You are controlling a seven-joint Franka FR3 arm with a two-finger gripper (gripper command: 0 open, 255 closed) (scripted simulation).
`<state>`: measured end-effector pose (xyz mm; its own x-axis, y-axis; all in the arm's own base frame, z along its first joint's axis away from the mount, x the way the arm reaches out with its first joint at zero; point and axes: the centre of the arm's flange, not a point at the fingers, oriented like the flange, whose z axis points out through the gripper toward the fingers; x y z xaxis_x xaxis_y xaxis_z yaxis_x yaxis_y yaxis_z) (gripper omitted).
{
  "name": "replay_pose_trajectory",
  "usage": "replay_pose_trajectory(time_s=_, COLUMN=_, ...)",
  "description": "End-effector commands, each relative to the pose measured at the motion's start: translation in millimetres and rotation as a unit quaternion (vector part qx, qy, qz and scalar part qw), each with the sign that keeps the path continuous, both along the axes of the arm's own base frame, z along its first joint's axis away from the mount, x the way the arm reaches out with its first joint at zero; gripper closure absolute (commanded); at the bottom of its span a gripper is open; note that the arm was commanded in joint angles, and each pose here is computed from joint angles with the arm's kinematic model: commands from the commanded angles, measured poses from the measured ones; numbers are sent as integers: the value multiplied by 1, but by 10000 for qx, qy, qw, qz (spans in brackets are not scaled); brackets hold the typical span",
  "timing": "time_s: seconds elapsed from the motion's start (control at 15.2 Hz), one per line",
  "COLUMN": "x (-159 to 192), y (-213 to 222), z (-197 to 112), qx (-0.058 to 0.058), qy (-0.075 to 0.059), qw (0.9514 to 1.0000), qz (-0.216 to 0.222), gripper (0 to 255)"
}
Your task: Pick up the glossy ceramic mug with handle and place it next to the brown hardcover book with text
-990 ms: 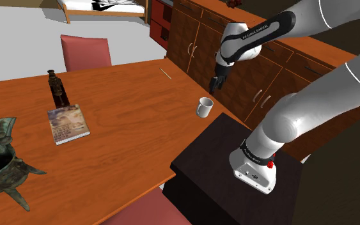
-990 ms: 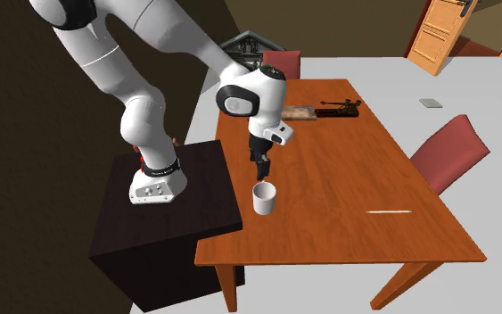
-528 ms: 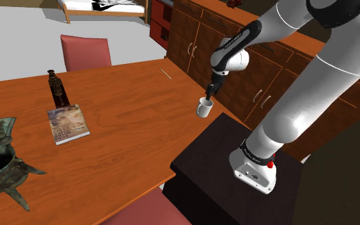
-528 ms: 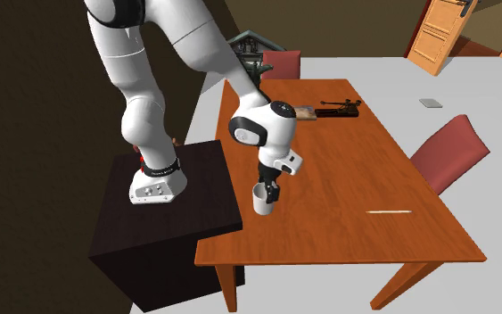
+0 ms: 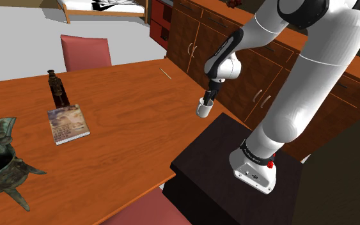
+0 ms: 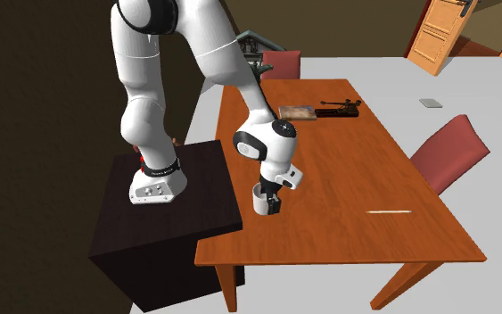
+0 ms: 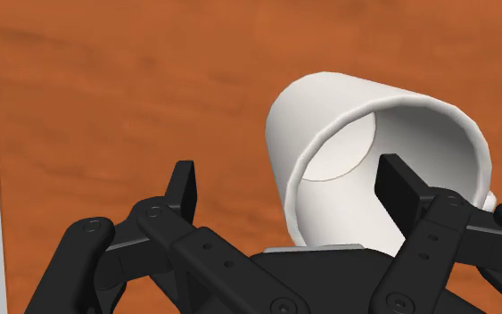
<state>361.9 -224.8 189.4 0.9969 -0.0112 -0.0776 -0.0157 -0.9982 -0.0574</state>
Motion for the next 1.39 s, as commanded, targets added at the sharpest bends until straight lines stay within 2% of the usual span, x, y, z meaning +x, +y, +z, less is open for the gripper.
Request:
replay_pose_trajectory(time_s=0.0, x=-1, y=1, z=-8, qx=-2, qy=-3, qw=10000, qz=-3, gripper=0)
replay_pose_trajectory(time_s=0.46, x=-1, y=1, z=-8, qx=-2, qy=-3, qw=10000, qz=-3, gripper=0)
replay_pose_trajectory(time_s=0.53, x=-1, y=1, z=-8, qx=-2, qy=-3, qw=10000, qz=-3, gripper=255)
replay_pose_trajectory(time_s=1.12, x=-1, y=1, z=-8, qx=-2, qy=-3, qw=10000, qz=-3, gripper=255)
replay_pose_trajectory(time_s=1.32, x=-1, y=1, z=8, qx=-2, qy=-3, qw=10000, qz=-3, gripper=255)
